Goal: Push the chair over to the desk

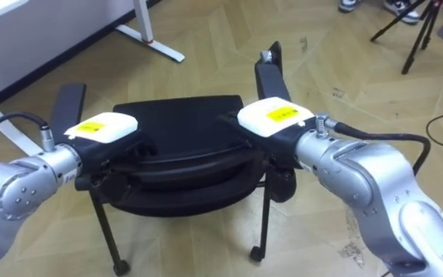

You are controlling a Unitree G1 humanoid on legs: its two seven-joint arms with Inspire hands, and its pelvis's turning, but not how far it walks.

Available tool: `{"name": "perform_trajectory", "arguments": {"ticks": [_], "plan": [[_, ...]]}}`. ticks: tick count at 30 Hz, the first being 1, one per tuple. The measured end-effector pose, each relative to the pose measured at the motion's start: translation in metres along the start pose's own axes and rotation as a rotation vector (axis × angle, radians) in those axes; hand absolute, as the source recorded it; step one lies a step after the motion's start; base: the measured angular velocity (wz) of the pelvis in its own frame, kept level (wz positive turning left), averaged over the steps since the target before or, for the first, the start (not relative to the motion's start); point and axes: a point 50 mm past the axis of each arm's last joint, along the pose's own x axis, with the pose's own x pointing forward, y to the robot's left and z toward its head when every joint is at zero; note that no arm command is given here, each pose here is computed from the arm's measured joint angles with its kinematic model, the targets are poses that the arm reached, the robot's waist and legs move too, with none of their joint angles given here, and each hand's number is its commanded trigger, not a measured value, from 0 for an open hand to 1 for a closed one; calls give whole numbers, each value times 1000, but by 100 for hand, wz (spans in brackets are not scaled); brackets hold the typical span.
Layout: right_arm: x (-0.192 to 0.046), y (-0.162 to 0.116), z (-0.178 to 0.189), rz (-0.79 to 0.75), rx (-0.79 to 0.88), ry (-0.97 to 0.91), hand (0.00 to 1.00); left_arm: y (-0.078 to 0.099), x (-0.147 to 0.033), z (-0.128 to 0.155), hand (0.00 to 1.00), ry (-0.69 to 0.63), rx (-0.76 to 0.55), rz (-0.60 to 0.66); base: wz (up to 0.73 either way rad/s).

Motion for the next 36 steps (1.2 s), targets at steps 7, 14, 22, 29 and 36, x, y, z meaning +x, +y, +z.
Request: {"name": "perform_trajectory", "arguments": {"ticks": [7,14,22,29,36], "plan": [[17,38,-10,28,151,56,0,-8,10,13,100,-16,10,30,8],[33,58,-11,-83,263,83,0,-17,13,18,100,-32,2,47,10],[36,70,-12,-179,296,104,0,-24,18,19,100,-13,-39,53,1],[40,80,-13,-248,269,113,0,-25,20,20,100,-9,-53,52,5],[42,88,-13,-304,184,121,100,-27,21,19,100,-8,-57,59,0]]}}
